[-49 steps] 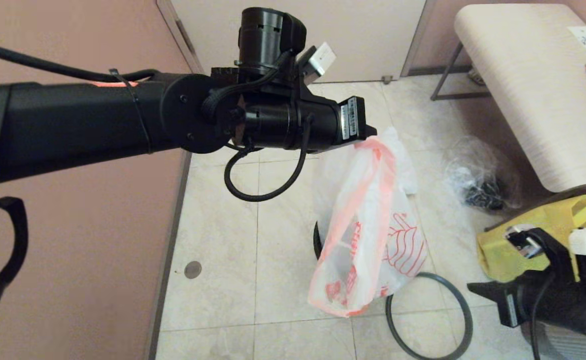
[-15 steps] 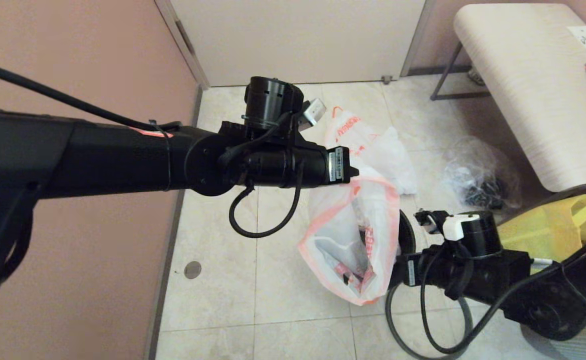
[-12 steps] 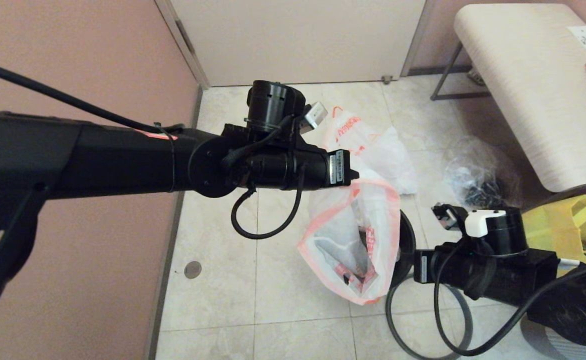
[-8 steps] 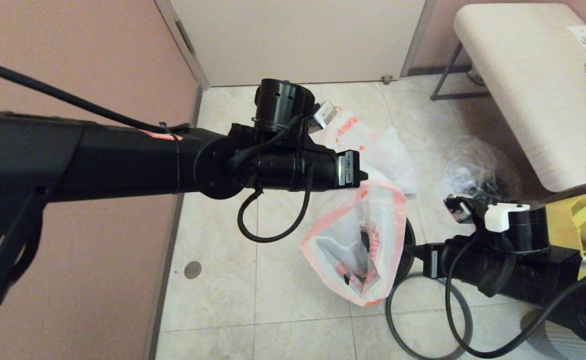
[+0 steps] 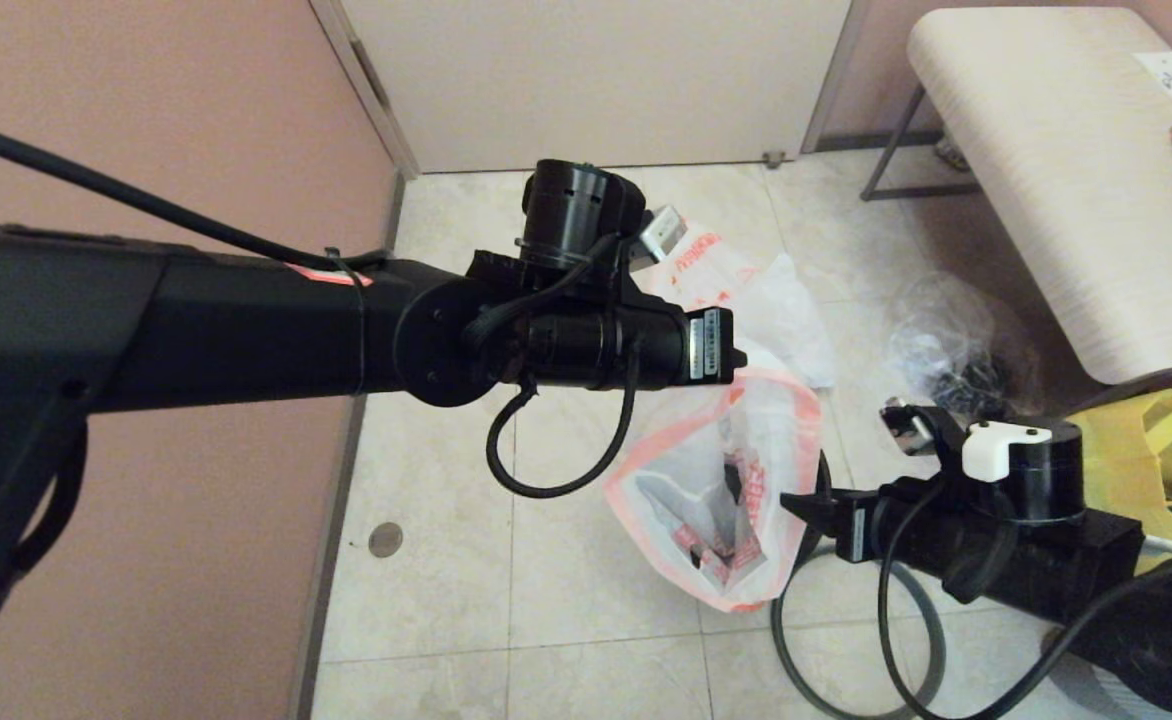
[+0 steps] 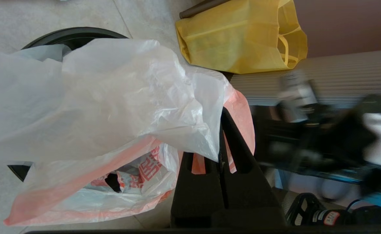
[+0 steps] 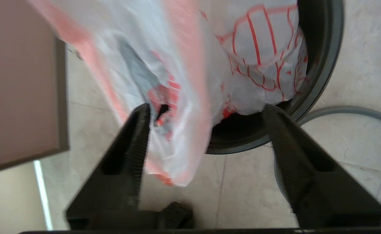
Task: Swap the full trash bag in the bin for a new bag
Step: Put the new garbage bag on the trash can
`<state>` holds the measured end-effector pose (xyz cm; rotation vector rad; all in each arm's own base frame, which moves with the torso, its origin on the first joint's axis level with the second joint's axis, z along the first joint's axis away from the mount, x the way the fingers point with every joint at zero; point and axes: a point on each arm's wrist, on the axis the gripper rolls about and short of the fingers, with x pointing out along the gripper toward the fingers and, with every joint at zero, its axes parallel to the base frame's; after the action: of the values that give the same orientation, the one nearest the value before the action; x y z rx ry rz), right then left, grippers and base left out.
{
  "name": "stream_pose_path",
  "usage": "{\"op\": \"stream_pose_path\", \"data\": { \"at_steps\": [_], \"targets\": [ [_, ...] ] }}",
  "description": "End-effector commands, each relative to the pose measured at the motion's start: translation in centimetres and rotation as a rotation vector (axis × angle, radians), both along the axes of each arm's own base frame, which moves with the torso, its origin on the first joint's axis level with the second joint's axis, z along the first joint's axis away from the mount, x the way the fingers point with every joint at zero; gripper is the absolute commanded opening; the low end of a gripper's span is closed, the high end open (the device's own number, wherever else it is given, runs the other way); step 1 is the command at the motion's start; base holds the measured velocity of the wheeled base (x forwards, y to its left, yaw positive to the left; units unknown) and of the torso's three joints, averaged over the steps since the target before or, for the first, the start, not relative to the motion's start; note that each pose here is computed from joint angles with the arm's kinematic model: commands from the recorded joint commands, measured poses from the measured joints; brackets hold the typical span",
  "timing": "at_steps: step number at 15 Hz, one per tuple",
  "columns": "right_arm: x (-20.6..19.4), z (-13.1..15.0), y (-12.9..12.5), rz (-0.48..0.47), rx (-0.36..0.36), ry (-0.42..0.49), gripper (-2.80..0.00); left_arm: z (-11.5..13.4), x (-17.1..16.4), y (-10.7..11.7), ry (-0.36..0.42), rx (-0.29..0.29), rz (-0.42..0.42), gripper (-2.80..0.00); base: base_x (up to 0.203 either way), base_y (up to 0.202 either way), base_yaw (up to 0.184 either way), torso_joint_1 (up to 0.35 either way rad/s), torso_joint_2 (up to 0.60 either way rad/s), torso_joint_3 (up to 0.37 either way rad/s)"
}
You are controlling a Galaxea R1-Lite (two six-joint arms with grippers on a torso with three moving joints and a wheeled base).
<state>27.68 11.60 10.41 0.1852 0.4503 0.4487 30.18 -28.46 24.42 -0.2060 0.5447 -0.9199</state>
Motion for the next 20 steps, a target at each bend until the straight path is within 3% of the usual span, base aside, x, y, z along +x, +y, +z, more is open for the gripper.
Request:
{"op": "stream_pose_path", "data": {
  "at_steps": [1,2,3,12,13,16,18,19,20],
  "targets": [
    [1.2,-2.9,0.5,0.007,-0.03,0.047,0.0,0.5,-0.2,0.3,-0.005,-0.01,0.002,-2.8,0.0,0.0,0.0,0.0,0.0,0.0],
    [1.6,-3.9,0.8,0.016,-0.043,0.034,0.0,0.8,-0.3,0.4,-0.011,-0.015,0.002,-2.8,0.0,0.0,0.0,0.0,0.0,0.0],
    [1.9,-4.5,0.9,0.024,-0.054,0.009,-2.8,0.9,-0.4,0.5,-0.012,-0.016,0.002,-2.8,0.0,0.0,0.0,0.0,0.0,0.0],
    [1.7,-4.2,1.1,0.08,-0.029,-0.009,-2.8,0.9,-0.3,0.9,-0.01,-0.014,0.011,-2.8,0.0,0.0,0.0,0.0,0.0,0.0],
    [1.7,-4.0,1.0,0.08,-0.027,-0.013,-2.8,0.7,-0.3,0.9,-0.007,-0.007,0.011,0.0,0.0,0.0,0.0,0.0,0.0,0.0],
    [1.5,-3.2,1.0,0.077,-0.017,-0.035,-2.8,1.2,-0.7,1.3,-0.023,-0.013,0.014,0.0,0.0,0.0,0.0,0.0,0.0,0.0],
    [1.4,-2.6,0.8,0.07,-0.009,-0.054,-2.8,2.9,-1.2,2.7,-0.052,-0.028,0.043,0.0,0.0,0.0,0.0,0.0,0.0,0.0],
    [1.4,-2.2,0.7,0.059,0.008,-0.059,-2.8,3.5,-1.6,3.8,-0.054,-0.012,0.085,0.0,0.0,0.0,0.0,0.0,0.0,0.0],
    [1.5,-1.7,0.6,0.047,0.03,-0.075,-2.8,3.1,-2.3,5.0,-0.02,0.043,0.141,0.0,0.0,0.0,0.0,0.0,0.0,0.0]
  ]
}}
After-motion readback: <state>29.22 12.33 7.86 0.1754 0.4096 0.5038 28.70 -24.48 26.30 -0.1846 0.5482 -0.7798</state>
